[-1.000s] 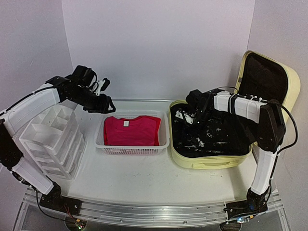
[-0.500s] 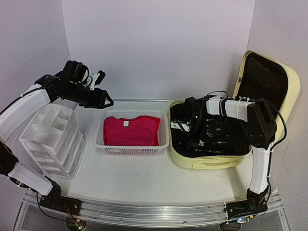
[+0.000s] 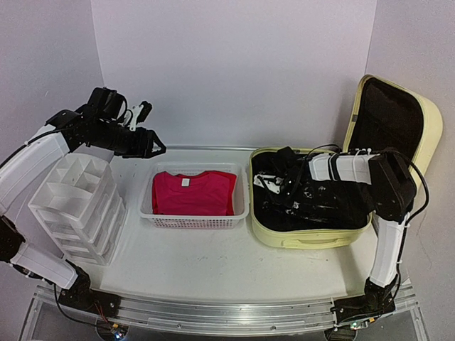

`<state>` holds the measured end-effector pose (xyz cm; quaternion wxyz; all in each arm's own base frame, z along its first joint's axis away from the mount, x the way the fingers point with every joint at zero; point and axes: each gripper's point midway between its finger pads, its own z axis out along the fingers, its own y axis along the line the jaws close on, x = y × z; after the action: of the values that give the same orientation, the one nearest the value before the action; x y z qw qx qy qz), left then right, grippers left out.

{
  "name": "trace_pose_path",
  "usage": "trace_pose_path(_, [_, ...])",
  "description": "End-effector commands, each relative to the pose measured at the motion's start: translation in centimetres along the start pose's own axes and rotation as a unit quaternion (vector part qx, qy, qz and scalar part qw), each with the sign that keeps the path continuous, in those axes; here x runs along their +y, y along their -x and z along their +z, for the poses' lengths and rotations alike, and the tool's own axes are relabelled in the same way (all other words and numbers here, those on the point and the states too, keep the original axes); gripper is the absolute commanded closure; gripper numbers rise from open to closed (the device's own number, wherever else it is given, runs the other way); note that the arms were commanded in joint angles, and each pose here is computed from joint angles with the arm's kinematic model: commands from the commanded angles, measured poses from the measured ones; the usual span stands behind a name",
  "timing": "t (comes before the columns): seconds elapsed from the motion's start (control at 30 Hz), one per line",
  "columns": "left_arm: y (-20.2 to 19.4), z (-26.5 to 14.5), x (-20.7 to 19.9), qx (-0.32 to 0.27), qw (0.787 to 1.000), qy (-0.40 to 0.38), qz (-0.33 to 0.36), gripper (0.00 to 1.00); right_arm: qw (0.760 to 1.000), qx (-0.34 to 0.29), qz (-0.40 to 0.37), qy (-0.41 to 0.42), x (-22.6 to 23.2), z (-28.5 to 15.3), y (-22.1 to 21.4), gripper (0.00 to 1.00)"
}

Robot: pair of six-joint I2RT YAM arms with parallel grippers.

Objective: Open, take out, and arrange the luggage

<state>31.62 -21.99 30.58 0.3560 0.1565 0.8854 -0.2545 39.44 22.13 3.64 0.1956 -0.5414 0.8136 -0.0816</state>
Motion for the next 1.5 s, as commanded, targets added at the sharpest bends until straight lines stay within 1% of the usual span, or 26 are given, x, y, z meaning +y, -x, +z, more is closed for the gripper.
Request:
trace_pose_path(0.0, [1.3,-0.9,-0.7,-0.029,1.0,-0.011,0.0,0.37,0.995,-0.07,0.063,-0.032,-2.8,-1.9,2.0,0.6])
trace_pose_path(0.2, [1.2,-0.8,-0.8,-0.026,1.0,-0.016,-0.006,0.37,0.989,-0.111,0.097,-0.023,-3.9,-4.4,2.8,0.73])
trace_pose_path(0.23, [1.2,-0.8,-0.9,-0.025,0.999,-0.019,-0.008,0.37,0.988,-0.115,0.1,-0.019,-3.9,-4.8,2.8,0.77])
trace_pose_path(0.3, [1.2,-0.7,-1.1,-0.023,0.999,-0.025,-0.014,0.37,0.987,-0.122,0.104,-0.014,-3.9,-5.4,2.8,0.89])
trace_pose_path(0.37, [1.3,-0.6,-1.4,-0.023,0.999,-0.032,-0.025,0.36,0.985,-0.135,0.111,-0.004,-4.0,-6.1,2.8,0.95])
trace_pose_path(0.4, [1.4,-0.5,-1.6,-0.023,0.999,-0.037,-0.032,0.36,0.984,-0.137,0.115,-0.001,-4.0,-6.5,2.7,1.0])
trace_pose_path(0.5, [1.8,0.3,-2.4,-0.017,0.996,-0.064,-0.067,0.37,0.981,-0.147,0.128,-0.001,-4.5,-7.6,2.3,1.0])
trace_pose_path(0.6, [2.3,1.7,-4.1,-0.002,0.986,-0.122,-0.117,0.4,0.975,-0.165,0.151,0.007,-4.8,-8.8,2.0,1.0])
trace_pose_path(0.63, [2.5,2.4,-4.5,0.002,0.981,-0.138,-0.137,0.41,0.972,-0.173,0.157,0.011,-4.9,-9.3,2.0,1.0])
trace_pose_path(0.7, [2.9,3.9,-5.4,0.015,0.964,-0.176,-0.201,0.43,0.968,-0.189,0.165,0.018,-4.8,-10.2,2.2,1.0])
trace_pose_path(0.8, [3.3,6.6,-6.9,0.047,0.928,-0.235,-0.284,0.43,0.961,-0.216,0.171,0.023,-4.6,-11.7,2.6,1.0])
trace_pose_path(0.87, [3.9,8.1,-8.4,0.062,0.907,-0.272,-0.316,0.43,0.956,-0.239,0.172,0.023,-4.5,-12.8,3.0,1.0])
trace_pose_path(0.93, [4.0,9.5,-9.3,0.079,0.893,-0.272,-0.349,0.39,0.95,-0.262,0.167,0.026,-4.3,-14.0,3.4,1.0])
trace_pose_path(1.0, [4.2,11.0,-10.4,0.097,0.878,-0.269,-0.383,0.32,0.947,-0.279,0.158,0.032,-3.9,-14.9,3.6,1.0])
trace_pose_path(1.07, [4.0,13.1,-11.6,0.126,0.857,-0.268,-0.421,0.27,0.944,-0.29,0.152,0.033,-3.6,-15.6,3.6,1.0])
trace_pose_path(1.23, [3.6,17.5,-16.5,0.195,0.815,-0.283,-0.467,0.23,0.94,-0.314,0.13,0.033,-2.7,-17.3,3.3,1.0])
trace_pose_path(1.3, [3.6,19.0,-18.3,0.209,0.801,-0.283,-0.485,0.2,0.938,-0.321,0.124,0.035,-2.3,-17.8,3.2,1.0])
trace_pose_path(1.33, [3.5,19.9,-18.8,0.212,0.796,-0.279,-0.494,0.18,0.937,-0.325,0.12,0.036,-2.2,-18.1,3.3,1.0])
trace_pose_path(1.37, [3.2,20.7,-19.0,0.214,0.791,-0.272,-0.504,0.12,0.937,-0.329,0.114,0.039,-1.9,-18.3,3.3,1.0])
trace_pose_path(1.43, [3.2,22.0,-19.6,0.212,0.788,-0.269,-0.511,0.1,0.937,-0.334,0.099,0.04,-1.4,-18.6,3.3,1.0])
trace_pose_path(1.47, [3.2,22.6,-19.9,0.21,0.789,-0.267,-0.513,0.03,0.937,-0.334,0.095,0.04,-1.2,-18.6,3.2,1.0])
